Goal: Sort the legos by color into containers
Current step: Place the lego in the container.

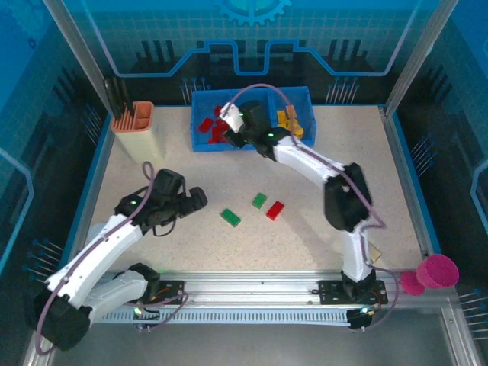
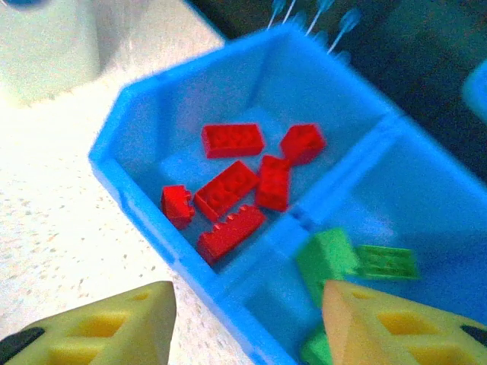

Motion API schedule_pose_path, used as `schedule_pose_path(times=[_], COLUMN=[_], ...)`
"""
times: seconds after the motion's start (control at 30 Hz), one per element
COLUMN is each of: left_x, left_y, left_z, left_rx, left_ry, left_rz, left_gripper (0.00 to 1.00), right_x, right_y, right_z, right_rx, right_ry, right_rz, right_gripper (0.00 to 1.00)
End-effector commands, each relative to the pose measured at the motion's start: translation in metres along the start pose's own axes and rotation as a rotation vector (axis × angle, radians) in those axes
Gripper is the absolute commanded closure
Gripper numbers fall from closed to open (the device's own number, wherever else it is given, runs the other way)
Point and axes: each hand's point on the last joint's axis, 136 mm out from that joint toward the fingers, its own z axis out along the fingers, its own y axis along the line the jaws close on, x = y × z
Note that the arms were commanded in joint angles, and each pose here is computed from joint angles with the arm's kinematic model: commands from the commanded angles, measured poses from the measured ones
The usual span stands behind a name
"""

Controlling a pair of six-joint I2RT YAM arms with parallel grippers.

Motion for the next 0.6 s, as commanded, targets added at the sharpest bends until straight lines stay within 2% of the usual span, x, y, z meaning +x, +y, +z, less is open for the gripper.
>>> schedule_pose_path(times=[0.0, 0.27, 0.4, 0.57], left_x=[0.004, 0.04, 0.053, 0.064], left_y=[-0.017, -0.056, -0.065, -0.07], left_z=[0.017, 0.068, 0.091, 0.11], left_rx=[0.0, -0.066, -0.069, -0.09], left_ry=[-0.014, 0.124, 0.159, 0.198], left_rz=[-0.074, -0.089, -0.124, -0.16], left_gripper=[0.01, 0.01, 0.01, 0.07], right_x=[-0.013, 0.088, 0.119, 0.136], right_y=[-0.035, -0.039, -0.038, -0.041], right_z=[-0.059, -0.125, -0.149, -0.16], right_rx=[0.122, 0.168, 0.174, 0.159], right_ry=[-0.081, 0.104, 0.145, 0.154], right_rz=[0.102, 0.317, 0.391, 0.456], right_gripper=[0.41, 0.33, 0.33, 0.32])
